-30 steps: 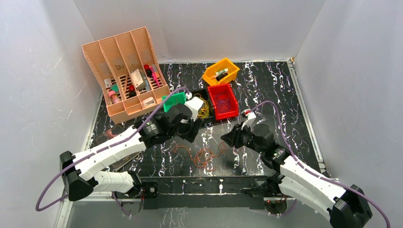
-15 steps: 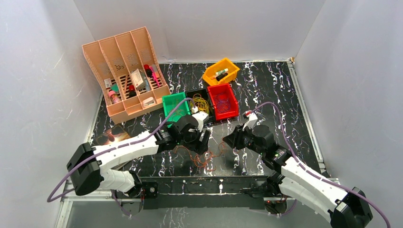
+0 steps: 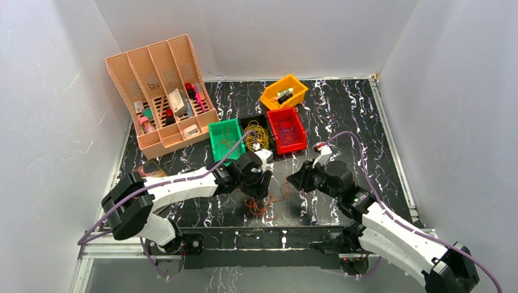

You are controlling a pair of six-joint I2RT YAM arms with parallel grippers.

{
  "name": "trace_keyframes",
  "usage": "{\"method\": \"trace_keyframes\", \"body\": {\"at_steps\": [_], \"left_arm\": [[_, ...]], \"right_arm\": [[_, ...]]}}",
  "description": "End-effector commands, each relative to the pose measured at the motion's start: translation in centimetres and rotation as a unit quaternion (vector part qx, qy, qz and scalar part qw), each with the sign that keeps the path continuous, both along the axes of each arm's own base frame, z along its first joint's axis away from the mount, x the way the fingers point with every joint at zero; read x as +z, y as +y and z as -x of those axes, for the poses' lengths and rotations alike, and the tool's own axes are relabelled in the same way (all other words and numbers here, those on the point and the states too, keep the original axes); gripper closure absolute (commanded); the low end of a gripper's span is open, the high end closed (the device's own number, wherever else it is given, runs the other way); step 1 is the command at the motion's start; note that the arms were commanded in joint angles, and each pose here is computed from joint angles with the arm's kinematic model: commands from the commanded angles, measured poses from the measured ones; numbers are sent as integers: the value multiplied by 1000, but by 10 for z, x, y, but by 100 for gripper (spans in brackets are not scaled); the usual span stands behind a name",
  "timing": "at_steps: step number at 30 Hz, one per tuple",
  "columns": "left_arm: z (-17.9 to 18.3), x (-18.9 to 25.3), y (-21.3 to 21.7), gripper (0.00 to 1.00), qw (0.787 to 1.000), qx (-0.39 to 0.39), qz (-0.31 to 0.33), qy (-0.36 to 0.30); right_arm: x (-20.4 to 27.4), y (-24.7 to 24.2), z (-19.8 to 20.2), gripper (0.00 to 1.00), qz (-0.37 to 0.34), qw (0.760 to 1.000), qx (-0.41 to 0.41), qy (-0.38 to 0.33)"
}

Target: Untangle the cables

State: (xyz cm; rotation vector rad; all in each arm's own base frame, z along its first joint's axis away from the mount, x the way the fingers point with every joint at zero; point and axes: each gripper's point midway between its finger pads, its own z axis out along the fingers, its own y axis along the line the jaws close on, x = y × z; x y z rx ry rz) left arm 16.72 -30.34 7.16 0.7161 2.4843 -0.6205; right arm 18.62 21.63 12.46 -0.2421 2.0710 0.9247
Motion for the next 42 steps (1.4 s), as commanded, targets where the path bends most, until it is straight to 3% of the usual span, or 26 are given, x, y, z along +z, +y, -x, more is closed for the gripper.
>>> {"method": "trace_keyframes", "body": {"at_steps": [1, 8, 17, 25, 29, 35, 42], "left_arm": [[6, -8, -2, 51, 1000, -7, 2, 14], [7, -17, -1, 65, 1000, -5, -9, 23], [13, -26, 4, 65, 999, -12, -20, 36], [15, -25, 7, 84, 999, -15, -26, 38], [14, -22, 8, 100, 999, -16, -31, 36], [-3, 27, 5, 100, 1000, -4, -12, -16], [-22, 112, 6, 100, 994, 13, 42, -103]], "right_arm": [[18, 3, -3, 64, -20, 1000, -5, -14], [17, 3, -3, 64, -19, 1000, -4, -13], [-3, -2, 2, 64, -6, 1000, -6, 5], [-5, -1, 2, 64, -9, 1000, -7, 7], [-5, -1, 2, 64, -8, 1000, -8, 7], [0, 0, 1, 63, -16, 1000, -2, -7], [21, 15, 2, 49, -49, 996, 43, -62]]}}
